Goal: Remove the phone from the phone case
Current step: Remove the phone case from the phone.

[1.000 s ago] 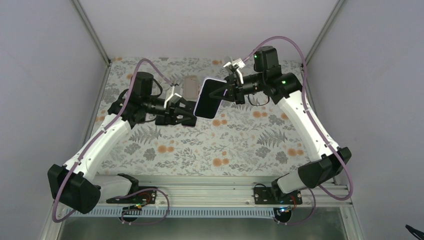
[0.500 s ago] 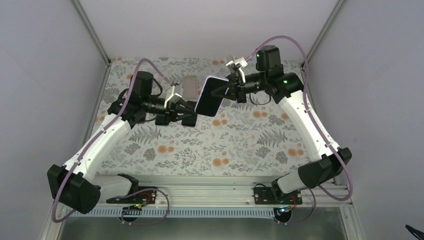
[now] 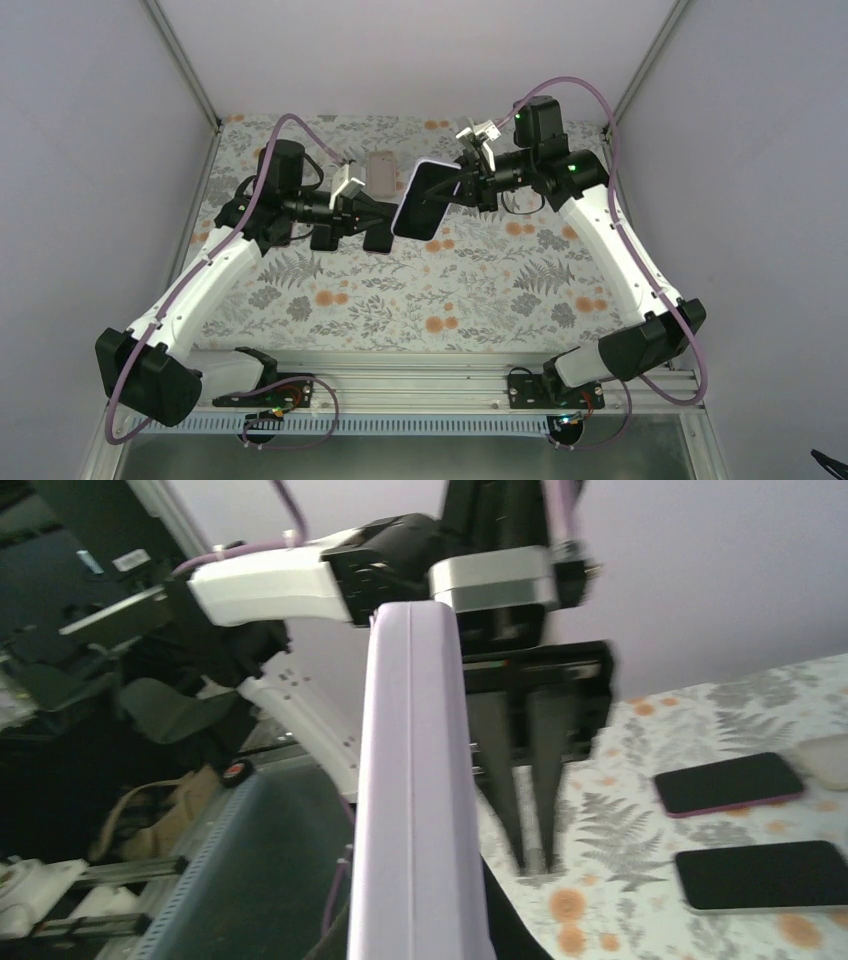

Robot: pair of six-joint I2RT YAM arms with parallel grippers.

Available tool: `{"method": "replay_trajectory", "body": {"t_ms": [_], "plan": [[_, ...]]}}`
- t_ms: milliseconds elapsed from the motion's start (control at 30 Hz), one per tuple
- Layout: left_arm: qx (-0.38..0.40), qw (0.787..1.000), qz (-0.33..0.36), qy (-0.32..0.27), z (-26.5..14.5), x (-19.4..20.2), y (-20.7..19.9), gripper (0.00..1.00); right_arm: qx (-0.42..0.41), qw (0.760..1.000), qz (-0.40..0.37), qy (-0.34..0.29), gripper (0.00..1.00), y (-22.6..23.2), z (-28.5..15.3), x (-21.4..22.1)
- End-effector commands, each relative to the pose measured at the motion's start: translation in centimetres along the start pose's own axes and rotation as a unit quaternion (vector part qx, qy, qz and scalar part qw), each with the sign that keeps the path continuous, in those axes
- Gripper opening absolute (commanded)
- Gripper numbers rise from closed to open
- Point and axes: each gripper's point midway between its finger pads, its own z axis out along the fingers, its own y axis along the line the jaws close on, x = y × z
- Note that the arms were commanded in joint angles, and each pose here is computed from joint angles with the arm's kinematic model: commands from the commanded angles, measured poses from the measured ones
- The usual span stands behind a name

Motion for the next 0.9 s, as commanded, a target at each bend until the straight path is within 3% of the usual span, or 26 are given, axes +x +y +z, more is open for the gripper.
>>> {"method": "replay_trajectory", "body": {"t_ms": [0,233,433,867], "plan": [[-0.040,0.999,0.007,-0.020,-0.3,-1.6,2.2,0.07,-0.082,0.996,-0.001,-0.017,0.03,4.7,-0.3,-0.6],[-0.001,1.000,0.007,-0.028,-0.3,-2.0,1.0,0.09,-0.072,0.997,-0.002,-0.015,0.03,4.3,-0.2,-0.7],[0.053,0.998,0.034,-0.023,-1.0,-1.8,-2.1,0.28,-0.060,0.998,-0.011,-0.016,0.04,4.1,-0.4,-1.2],[0.067,0.997,0.044,-0.020,-1.0,-2.3,-3.8,0.44,-0.052,0.998,0.007,-0.017,0.04,3.1,-0.4,-1.1]]}}
